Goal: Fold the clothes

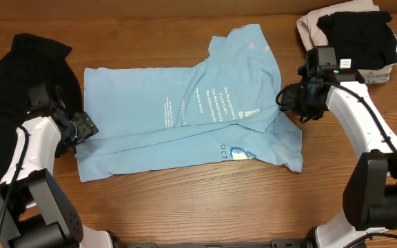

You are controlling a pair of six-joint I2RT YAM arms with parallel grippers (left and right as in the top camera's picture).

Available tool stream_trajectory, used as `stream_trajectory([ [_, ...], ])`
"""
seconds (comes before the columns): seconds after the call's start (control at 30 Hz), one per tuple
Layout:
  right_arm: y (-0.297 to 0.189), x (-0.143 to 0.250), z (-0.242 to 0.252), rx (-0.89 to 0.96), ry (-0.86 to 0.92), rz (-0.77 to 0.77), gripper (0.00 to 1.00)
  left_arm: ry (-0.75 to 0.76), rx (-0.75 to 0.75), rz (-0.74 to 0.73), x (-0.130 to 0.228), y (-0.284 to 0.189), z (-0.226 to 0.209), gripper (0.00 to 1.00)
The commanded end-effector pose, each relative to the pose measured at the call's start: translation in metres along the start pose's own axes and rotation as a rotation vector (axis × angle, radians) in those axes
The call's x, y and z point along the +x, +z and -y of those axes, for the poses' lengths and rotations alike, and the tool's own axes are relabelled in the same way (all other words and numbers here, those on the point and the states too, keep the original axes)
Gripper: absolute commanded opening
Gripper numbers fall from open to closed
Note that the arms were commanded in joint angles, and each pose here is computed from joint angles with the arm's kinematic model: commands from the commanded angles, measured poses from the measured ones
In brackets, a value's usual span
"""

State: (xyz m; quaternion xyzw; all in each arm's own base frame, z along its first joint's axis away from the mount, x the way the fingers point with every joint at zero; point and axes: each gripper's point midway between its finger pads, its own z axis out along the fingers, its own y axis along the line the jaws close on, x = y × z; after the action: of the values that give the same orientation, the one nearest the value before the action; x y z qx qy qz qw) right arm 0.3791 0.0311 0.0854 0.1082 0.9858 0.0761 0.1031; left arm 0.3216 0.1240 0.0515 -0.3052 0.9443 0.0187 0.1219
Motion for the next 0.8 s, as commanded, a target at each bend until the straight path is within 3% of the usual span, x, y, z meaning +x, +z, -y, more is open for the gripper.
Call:
stream_trajectory([
  [0.0,-0.028,-0.027,-0.017,-0.052,-0.068,0.079,0.66,0.099,0.107,0.086,-0.037,-0.029,0.023,0.97],
  [0.2,-0.083,-0.071,-0.046,-0.063,-0.182,0.249,0.71,0.266,0.286,0.258,-0.09,-0.102,0.077,1.0],
  [0.43,-0.138,-0.132,-0.081,-0.084,-0.299,0.521,0.76,0.437,0.256,0.457,-0.138,-0.153,0.122,1.0],
  [0.6,-0.133,-0.165,-0.087,-0.053,-0.366,0.619,0.76,0.466,0.254,0.43,-0.165,-0.125,0.143,1.0],
  [0.77,-0.096,-0.196,-0.079,0.052,-0.443,0.661,0.79,0.481,0.211,0.352,-0.177,-0.069,0.147,1.0],
])
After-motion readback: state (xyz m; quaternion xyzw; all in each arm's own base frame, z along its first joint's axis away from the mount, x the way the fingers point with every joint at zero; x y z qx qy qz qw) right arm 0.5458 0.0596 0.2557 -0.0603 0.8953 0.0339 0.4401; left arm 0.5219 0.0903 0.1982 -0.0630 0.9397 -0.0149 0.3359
